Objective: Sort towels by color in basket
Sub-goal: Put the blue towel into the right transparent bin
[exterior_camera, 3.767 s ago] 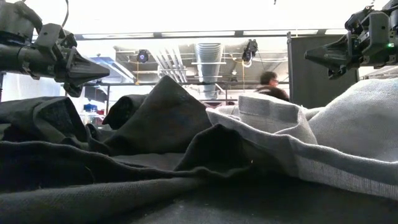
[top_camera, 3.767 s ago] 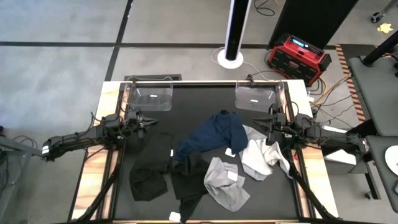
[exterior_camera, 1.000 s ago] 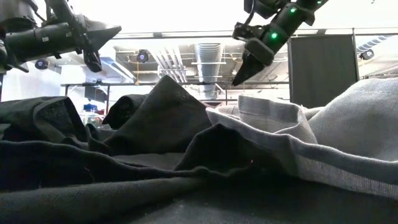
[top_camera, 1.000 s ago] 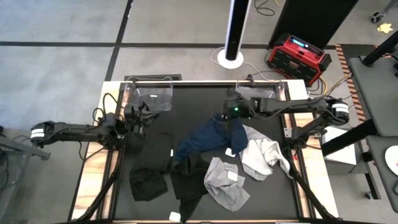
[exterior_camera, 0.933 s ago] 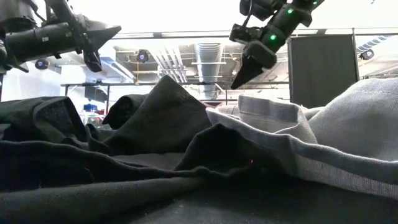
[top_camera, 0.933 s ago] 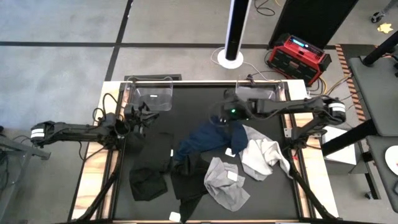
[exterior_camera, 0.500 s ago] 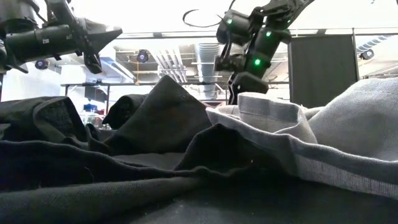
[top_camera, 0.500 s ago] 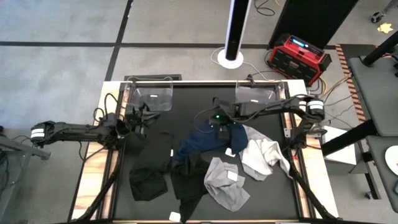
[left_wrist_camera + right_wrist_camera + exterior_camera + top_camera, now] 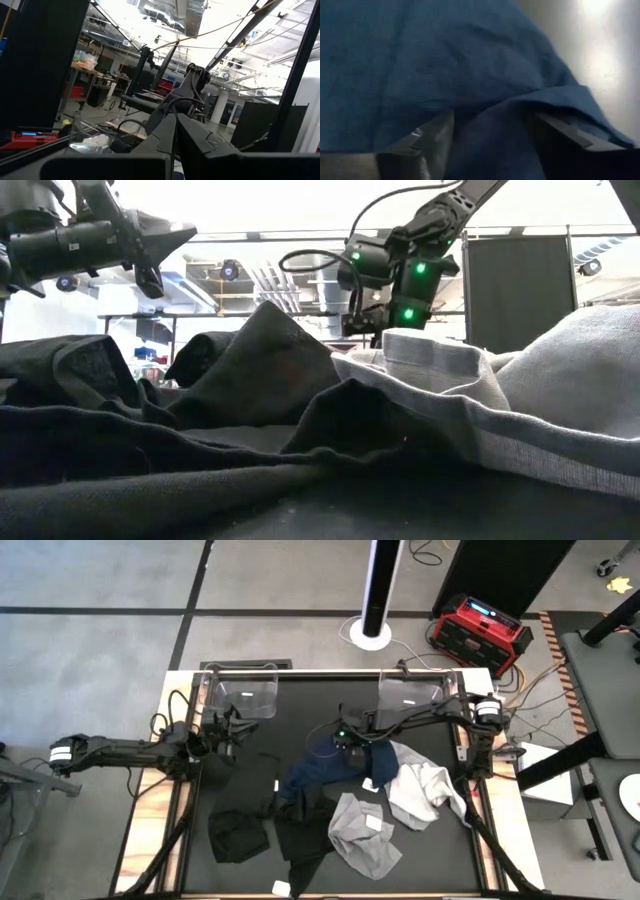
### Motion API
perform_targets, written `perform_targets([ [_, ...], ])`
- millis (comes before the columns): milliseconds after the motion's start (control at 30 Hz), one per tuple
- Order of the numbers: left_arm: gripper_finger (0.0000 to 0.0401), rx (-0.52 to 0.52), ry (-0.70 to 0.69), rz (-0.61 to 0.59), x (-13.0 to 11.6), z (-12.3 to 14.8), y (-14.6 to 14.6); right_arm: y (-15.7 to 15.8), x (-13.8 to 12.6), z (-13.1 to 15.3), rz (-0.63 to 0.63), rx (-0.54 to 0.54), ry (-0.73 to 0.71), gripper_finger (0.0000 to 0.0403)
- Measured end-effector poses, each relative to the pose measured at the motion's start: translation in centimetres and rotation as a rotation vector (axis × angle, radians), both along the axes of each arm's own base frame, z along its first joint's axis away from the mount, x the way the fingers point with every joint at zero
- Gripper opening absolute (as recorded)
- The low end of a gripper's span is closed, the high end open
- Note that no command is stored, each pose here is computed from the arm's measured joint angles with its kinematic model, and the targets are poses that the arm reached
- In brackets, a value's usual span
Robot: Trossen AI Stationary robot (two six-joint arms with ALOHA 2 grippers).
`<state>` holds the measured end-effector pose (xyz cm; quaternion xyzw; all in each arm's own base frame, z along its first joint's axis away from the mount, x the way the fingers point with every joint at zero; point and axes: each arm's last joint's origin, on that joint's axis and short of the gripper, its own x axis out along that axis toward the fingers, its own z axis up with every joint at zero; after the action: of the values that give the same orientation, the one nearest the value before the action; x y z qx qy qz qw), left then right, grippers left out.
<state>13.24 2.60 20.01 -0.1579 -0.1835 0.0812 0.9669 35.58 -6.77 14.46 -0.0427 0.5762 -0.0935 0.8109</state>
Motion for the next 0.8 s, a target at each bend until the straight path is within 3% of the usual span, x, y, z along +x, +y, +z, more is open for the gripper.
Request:
perform_targets([
  [133, 0.0, -0.002, 0.009, 0.0, 0.1, -0.1, 0.0, -0.1, 0.2, -0.7, -0.008, -0.013, 0.009, 0.0161],
  [333, 0.0, -0.005, 0.027, 0.0, 0.2, -0.3, 0.0, -0.2, 0.5, -1.1, 0.024, -0.03, 0.005, 0.0024],
  [467, 0.0, -0.006, 0.033, 0.0, 0.3, -0.4, 0.1, -0.1, 0.2, 0.2, 0.051, -0.052, -0.018, 0.0011],
  [800, 0.0, -0.007, 0.037, 0.0, 0.3, -0.4, 0.1, 0.2, -1.6, 9.0, 0.047, -0.166, -0.326, 0.0009],
])
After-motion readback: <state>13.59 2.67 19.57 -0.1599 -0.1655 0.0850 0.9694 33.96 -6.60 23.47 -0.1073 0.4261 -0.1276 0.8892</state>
